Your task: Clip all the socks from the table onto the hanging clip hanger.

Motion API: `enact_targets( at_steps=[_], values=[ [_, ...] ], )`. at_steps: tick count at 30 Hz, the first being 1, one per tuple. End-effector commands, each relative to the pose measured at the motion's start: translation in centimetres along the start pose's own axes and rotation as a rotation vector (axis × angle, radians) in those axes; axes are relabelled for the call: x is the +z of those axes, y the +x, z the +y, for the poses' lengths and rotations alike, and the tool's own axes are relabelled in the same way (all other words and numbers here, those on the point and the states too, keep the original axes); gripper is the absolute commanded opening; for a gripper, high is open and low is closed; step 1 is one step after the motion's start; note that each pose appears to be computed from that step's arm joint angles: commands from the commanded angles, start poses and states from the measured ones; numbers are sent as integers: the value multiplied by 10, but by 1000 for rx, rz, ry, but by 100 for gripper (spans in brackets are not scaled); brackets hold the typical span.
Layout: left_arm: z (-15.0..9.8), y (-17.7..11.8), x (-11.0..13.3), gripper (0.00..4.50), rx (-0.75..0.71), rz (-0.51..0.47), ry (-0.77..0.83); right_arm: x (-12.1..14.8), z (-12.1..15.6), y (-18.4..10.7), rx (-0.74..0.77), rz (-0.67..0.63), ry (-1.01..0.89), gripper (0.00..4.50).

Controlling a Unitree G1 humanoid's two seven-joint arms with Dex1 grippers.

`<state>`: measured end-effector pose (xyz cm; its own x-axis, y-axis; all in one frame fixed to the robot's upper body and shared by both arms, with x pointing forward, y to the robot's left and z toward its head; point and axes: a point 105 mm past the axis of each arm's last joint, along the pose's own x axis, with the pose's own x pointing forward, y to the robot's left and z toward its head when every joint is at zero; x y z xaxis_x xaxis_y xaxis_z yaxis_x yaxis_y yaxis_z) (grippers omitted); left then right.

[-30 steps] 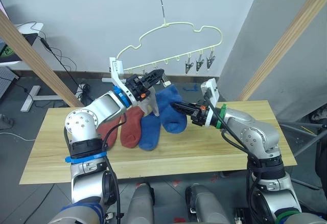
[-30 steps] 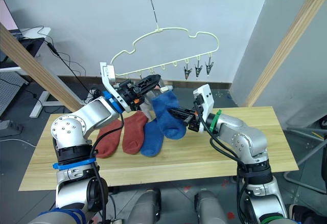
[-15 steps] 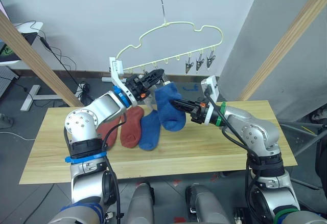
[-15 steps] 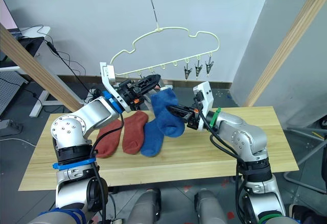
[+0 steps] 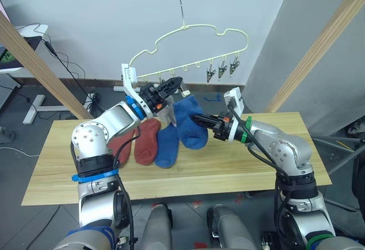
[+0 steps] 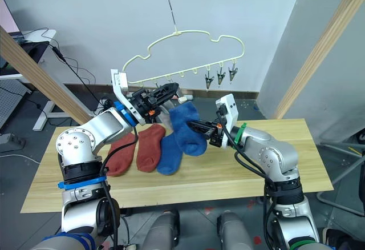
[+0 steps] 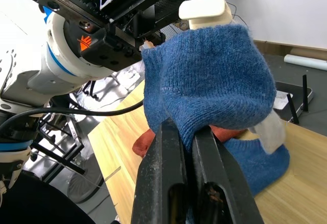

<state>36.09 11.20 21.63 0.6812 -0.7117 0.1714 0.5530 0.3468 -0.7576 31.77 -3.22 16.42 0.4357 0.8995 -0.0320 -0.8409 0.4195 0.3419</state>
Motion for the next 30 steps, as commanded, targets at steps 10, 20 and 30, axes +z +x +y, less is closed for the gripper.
enact_targets(
  at_steps=[10,20,30],
  values=[
    [-13,0,0,22,-45,8,31,16,7,8,57,-57,13,4],
    [-12,-2,0,22,-42,4,30,23,9,4,70,-69,21,4],
    [-13,0,0,22,-51,8,26,28,5,11,48,-88,21,4]
  ],
)
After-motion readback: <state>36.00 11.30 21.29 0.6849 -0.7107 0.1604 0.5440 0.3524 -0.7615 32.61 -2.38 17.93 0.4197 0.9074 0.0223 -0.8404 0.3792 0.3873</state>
